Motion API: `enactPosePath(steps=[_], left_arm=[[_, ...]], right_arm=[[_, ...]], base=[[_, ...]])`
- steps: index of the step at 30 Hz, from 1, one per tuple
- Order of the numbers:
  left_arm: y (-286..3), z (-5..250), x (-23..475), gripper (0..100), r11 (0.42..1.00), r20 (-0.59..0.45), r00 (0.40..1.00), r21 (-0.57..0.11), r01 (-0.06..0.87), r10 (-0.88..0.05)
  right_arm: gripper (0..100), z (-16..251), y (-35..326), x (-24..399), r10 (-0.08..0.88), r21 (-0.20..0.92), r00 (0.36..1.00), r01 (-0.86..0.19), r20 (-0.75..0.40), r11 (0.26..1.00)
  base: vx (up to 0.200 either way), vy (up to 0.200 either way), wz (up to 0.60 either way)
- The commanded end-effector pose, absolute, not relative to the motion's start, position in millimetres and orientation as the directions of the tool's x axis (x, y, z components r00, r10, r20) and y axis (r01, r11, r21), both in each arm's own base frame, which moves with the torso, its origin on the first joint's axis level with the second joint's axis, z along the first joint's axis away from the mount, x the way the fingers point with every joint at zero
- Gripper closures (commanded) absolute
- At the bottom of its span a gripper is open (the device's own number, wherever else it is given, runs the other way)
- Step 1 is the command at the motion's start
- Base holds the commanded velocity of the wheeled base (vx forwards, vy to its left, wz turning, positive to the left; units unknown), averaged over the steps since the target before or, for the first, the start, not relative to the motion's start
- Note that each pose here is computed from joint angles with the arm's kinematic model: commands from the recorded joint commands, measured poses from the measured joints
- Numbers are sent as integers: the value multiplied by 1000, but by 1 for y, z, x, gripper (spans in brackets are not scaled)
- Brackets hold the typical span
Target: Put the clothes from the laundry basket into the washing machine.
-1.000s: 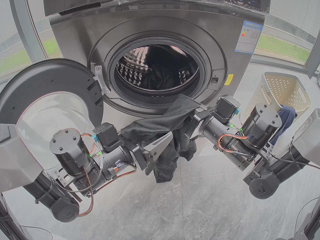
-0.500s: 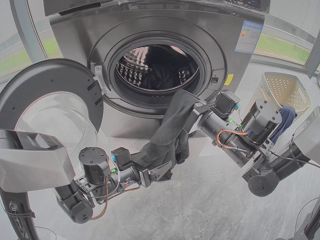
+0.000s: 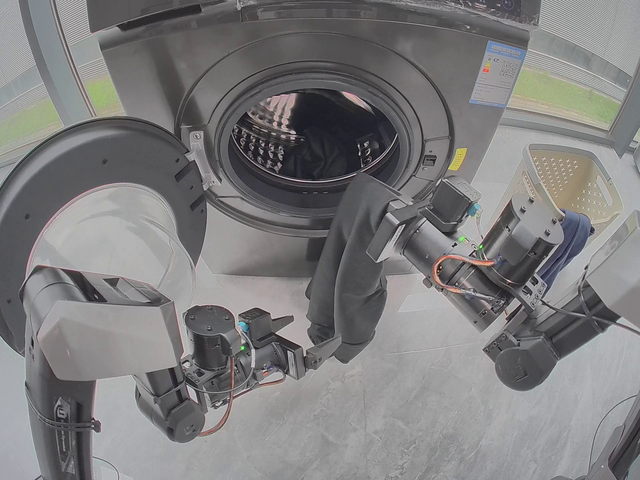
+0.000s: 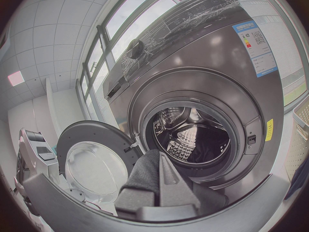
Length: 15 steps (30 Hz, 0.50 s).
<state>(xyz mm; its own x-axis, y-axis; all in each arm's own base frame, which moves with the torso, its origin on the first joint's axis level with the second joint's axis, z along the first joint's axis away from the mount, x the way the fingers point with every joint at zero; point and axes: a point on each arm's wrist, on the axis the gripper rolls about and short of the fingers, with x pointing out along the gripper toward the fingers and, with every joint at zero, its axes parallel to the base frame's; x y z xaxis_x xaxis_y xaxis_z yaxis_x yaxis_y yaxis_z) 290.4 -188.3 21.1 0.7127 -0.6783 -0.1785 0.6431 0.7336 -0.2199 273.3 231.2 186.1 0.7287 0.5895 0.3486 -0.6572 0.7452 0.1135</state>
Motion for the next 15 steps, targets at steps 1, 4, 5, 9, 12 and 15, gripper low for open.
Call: enactPosePath(steps=[1,4,5,9,12,15], left_arm=[[-190,13,290,0,733,-197,706,-223,643,-680],[-190,14,290,0,732,-196,705,-223,644,-681],[-190,15,290,0,731,-193,706,-223,645,-681],[-194,15,288,0,724,-190,699,-222,653,-689],[-202,16,289,0,712,-175,691,-218,668,-701],[-208,10,297,0,715,-165,697,-214,666,-698]], right_arm=[[100,188,232,277,582,114,730,-653,358,749],[100,188,235,282,576,118,735,-648,358,753],[100,189,236,283,572,119,737,-645,360,755],[100,192,243,288,567,124,743,-639,357,759],[100,195,246,291,565,130,743,-639,358,758],[100,200,250,294,558,143,747,-636,361,759]], base=[[0,0,0],[0,0,0],[0,0,0],[0,0,0],[0,0,0],[0,0,0]])
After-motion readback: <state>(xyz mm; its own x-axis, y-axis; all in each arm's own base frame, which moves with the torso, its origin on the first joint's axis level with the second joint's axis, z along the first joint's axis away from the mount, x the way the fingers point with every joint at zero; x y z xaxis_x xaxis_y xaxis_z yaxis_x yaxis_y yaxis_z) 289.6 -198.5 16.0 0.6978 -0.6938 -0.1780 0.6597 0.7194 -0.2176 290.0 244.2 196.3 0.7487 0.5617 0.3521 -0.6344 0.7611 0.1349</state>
